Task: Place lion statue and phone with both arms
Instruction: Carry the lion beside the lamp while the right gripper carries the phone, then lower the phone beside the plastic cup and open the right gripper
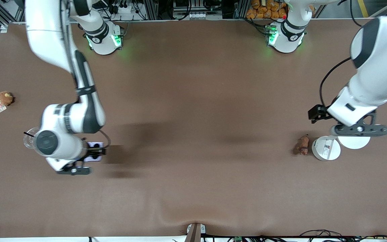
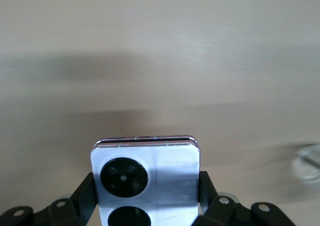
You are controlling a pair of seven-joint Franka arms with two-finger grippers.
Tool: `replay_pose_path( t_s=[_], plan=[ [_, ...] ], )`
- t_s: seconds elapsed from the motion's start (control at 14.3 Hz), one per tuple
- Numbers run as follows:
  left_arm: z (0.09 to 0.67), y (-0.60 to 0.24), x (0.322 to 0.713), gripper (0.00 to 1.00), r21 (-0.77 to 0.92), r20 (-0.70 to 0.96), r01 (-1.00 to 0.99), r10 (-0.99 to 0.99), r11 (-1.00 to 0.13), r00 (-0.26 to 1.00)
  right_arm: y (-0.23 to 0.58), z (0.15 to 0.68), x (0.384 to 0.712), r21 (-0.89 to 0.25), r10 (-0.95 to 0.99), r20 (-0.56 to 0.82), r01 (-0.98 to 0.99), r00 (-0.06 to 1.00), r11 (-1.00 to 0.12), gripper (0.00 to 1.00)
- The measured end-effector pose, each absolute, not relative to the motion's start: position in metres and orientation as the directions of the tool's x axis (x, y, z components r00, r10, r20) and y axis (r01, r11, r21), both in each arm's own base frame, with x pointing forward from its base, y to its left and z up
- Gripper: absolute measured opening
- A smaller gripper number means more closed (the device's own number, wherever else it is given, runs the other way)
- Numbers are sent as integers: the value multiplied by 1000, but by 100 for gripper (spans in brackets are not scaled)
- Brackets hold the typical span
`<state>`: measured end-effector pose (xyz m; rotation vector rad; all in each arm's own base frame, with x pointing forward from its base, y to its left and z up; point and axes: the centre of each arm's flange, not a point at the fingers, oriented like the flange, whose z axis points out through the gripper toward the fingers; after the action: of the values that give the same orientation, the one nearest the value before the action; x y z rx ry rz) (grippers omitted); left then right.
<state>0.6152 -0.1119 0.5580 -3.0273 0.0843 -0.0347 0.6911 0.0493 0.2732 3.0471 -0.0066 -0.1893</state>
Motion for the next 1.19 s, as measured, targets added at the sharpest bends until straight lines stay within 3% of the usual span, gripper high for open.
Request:
replay_pose_path(
  t_s=[0.28, 0.77, 1.19],
  plan=[
    [594, -96, 606, 100, -80, 28, -14, -16, -997, 999, -17, 248, 686, 72, -29, -167, -17, 985, -997, 83],
    [654, -74, 557, 100, -73, -1, 29, 29, -997, 1000, -35, 193, 680, 44, -64, -215, -56, 974, -997, 83],
    [674, -41, 517, 100, -27, -37, 52, 53, -998, 998, -58, 179, 675, 33, -81, -230, -75, 970, -997, 83]
  ],
)
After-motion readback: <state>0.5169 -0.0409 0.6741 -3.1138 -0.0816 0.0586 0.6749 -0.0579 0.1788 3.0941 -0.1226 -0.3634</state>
